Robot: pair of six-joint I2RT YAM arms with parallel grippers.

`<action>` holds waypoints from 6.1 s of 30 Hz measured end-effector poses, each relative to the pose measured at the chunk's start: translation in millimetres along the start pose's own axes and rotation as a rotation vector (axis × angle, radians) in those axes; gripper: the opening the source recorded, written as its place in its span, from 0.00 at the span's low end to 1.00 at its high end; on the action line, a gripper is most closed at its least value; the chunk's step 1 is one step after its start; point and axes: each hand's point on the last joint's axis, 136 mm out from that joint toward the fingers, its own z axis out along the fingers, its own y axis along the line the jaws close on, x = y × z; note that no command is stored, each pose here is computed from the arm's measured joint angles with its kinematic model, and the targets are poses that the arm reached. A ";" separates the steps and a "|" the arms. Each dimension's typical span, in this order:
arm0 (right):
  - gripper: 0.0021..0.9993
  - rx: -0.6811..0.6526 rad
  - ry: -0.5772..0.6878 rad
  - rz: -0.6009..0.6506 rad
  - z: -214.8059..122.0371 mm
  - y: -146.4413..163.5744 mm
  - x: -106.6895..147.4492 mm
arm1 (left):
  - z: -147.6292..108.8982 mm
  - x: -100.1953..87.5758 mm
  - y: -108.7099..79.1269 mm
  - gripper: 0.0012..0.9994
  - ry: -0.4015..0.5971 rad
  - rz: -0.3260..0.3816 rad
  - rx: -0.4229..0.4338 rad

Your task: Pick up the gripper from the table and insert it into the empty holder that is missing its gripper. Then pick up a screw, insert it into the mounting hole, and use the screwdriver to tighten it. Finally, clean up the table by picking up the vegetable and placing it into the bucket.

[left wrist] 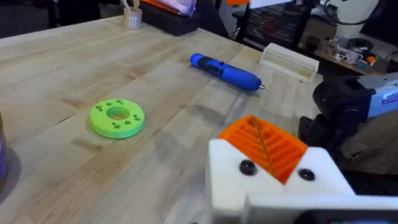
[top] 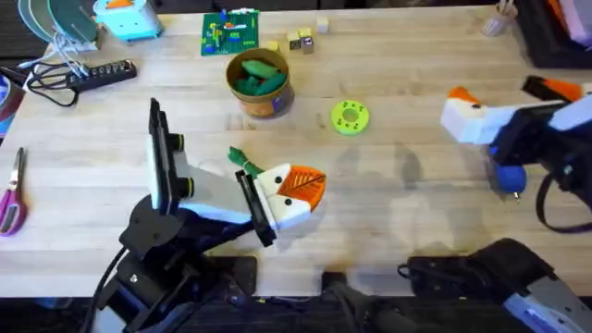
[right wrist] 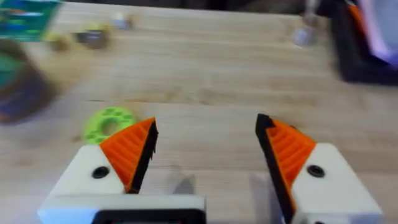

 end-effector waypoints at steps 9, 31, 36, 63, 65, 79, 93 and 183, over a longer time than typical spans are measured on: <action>0.99 0.283 0.321 0.088 50.9 -76.7 48.0 | 0.0 0.0 0.0 0.01 0.000 0.000 0.000; 0.99 0.192 0.910 -0.059 99.1 -170.1 119.2 | 0.0 0.0 0.0 0.01 0.000 0.000 0.000; 0.99 0.112 0.883 -0.005 96.5 -177.2 125.6 | 0.0 0.0 0.0 0.01 0.000 0.000 0.000; 0.95 -0.059 0.915 0.023 143.8 -172.5 168.6 | 0.0 0.0 0.0 0.01 0.000 0.000 0.000; 0.92 -0.053 0.904 0.019 146.9 -174.5 167.5 | 0.0 0.0 0.0 0.01 0.000 0.000 0.000; 0.16 -0.043 0.895 0.004 151.1 -178.9 166.5 | 0.0 0.0 0.0 0.01 0.000 0.000 0.000; 0.02 -0.050 0.910 0.027 147.6 -175.1 167.3 | 0.0 0.0 0.0 0.01 0.000 0.000 0.000; 0.02 -1.281 -0.462 0.037 -73.1 277.3 -96.2 | 0.0 0.1 0.0 0.01 0.000 0.041 0.000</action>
